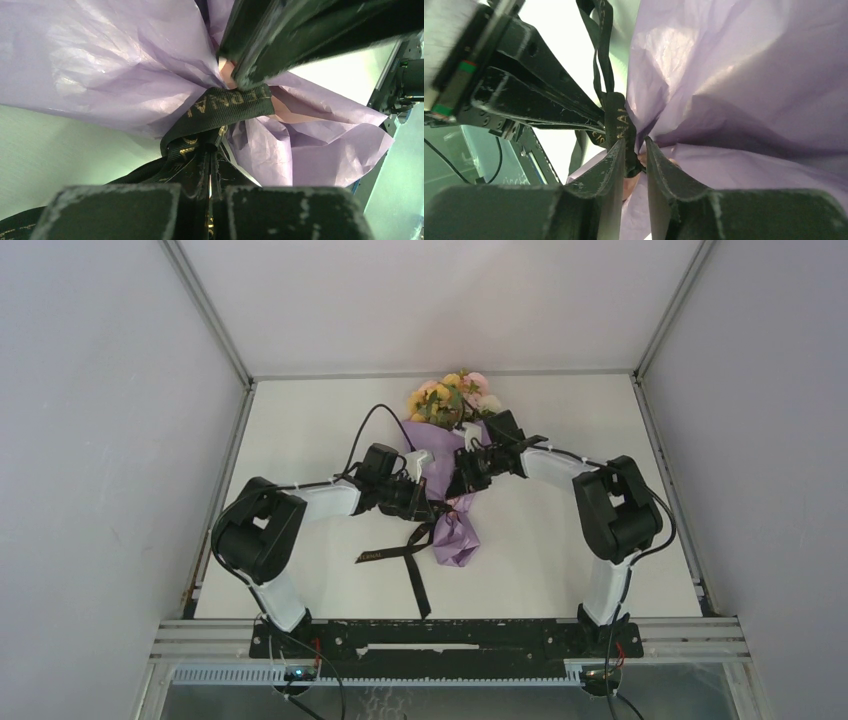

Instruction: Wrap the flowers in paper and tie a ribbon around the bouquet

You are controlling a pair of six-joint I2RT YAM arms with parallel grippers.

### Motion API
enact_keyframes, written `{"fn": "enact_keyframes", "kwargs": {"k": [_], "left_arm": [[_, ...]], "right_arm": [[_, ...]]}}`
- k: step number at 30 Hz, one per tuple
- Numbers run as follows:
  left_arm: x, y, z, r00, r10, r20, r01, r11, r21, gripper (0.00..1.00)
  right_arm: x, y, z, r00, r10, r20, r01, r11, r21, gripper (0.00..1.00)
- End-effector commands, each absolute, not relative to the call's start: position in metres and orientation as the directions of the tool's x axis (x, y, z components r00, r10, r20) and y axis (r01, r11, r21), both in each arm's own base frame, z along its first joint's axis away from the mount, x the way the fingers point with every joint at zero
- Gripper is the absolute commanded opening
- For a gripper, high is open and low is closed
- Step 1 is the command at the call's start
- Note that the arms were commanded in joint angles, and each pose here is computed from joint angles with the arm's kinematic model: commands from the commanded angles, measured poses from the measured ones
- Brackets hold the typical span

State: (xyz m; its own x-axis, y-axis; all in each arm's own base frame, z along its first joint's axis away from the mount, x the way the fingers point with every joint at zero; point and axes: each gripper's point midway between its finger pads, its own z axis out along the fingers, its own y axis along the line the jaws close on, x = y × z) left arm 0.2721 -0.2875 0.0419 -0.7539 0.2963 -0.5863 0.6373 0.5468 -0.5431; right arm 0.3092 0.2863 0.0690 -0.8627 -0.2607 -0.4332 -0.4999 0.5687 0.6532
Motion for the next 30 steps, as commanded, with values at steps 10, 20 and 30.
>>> {"fn": "enact_keyframes", "kwargs": {"k": [10,20,30], "left_arm": [[0.288,-0.301,0.061,-0.713,0.28,-0.643,0.677,0.514,-0.527,0.0],[0.286,-0.301,0.061,-0.708,0.287,-0.645,0.683,0.508,-0.524,0.0],[0.286,-0.301,0.058,-0.711,0.288,-0.641,0.68,0.512,-0.525,0.0]], "right_arm": [[0.331,0.286,0.083,-0.812,-0.269,-0.518,-0.558,0.619,0.553,0.21],[0.343,0.288,0.07,-0.822,-0.28,-0.497,-0.534,0.681,0.5,0.13],[0.312,0.303,0.053,-0.819,-0.394,-0.416,-0.573,0.578,0.581,0.12]]}}
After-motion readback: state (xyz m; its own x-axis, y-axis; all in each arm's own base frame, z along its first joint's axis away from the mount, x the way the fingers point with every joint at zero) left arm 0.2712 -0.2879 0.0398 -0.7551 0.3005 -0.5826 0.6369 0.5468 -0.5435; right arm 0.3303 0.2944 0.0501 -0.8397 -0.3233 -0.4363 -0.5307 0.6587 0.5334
